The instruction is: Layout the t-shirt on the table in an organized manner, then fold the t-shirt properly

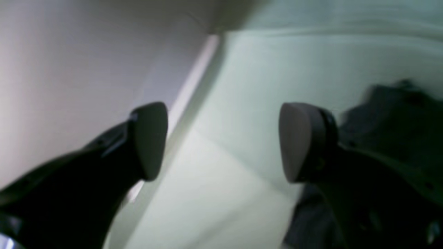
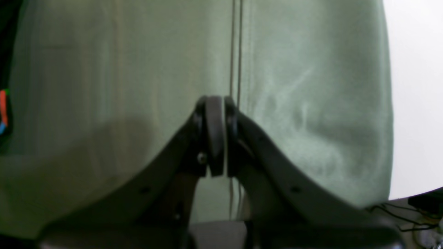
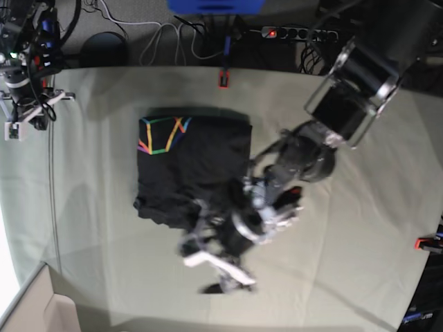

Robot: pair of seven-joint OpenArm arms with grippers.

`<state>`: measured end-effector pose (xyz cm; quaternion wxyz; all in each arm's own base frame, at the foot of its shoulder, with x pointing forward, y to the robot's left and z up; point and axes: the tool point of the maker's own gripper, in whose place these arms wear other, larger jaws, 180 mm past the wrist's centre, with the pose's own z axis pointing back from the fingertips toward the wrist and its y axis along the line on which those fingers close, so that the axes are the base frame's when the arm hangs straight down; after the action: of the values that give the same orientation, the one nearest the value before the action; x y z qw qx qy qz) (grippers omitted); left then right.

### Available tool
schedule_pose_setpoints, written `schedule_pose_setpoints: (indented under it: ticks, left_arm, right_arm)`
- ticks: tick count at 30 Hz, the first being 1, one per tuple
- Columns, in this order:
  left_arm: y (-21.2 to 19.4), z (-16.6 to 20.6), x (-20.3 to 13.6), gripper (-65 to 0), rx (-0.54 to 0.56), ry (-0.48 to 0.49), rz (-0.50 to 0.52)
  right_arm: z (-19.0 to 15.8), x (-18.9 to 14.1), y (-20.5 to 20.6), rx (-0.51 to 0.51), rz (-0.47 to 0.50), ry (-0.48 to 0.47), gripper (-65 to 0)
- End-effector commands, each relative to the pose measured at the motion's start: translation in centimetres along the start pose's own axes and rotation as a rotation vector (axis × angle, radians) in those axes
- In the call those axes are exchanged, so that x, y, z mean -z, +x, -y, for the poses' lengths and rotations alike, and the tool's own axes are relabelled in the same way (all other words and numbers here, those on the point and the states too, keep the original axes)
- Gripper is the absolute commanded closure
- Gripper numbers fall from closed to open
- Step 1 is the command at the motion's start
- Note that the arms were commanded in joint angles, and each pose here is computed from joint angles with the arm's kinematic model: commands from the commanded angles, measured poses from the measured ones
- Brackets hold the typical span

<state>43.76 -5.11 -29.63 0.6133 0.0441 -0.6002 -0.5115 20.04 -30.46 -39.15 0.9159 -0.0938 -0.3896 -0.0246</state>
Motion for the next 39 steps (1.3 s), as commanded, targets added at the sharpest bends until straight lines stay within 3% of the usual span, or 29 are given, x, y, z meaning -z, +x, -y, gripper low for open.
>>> schedule_pose_setpoints:
  ticks: [1,4,8,12,18,24,30,34,39]
  left_arm:
    - [-0.2,-1.9,-0.6,-48.5,-0.012,0.053,-0.009]
    - [-5.3,-4.0,-3.6,-48.4,-0.104,0.141,-0.157]
    - [-13.6,-6.4,-11.1,-44.3,-0.291,0.332,-0.357]
    - [-20.4,-6.8,-20.6,-25.8,-0.4,0.504,-0.539]
    - [-25.7,-3.5,-31.8,-0.3,-0.481,0.623,-0.773]
    - [-27.5,0.6,-39.1,0.0,-0.564,0.693,-0.939]
    - [-28.2,5.7,-43.4,0.0,-0.634,0.665,-1.066]
    - [-27.9,8.3,-45.4,0.0,-0.759,0.689,-1.07]
    - [-27.4,12.6,-46.9,0.0,-0.963,0.695,-1.06]
  right_arm:
    - [0.3,-0.6,2.3,-0.019,0.077,-0.004,0.0]
    - [-1.3,-1.2,3.9,-0.025,0.125,0.02,0.0]
    - [-6.2,-2.3,6.6,-0.062,0.207,0.134,0.0]
    - [-13.9,-3.4,7.3,-0.129,0.245,0.366,0.0]
    - [-22.8,-4.5,6.8,-0.196,0.25,0.632,0.0]
    - [-27.2,-2.5,5.2,-0.203,0.184,0.75,0.0]
    - [-26.7,-0.5,1.7,-0.206,0.073,0.755,0.0]
    - [-25.6,0.3,-0.4,-0.228,0.011,0.75,0.0]
    - [-24.0,-1.1,-1.1,-0.273,0.017,0.751,0.0]
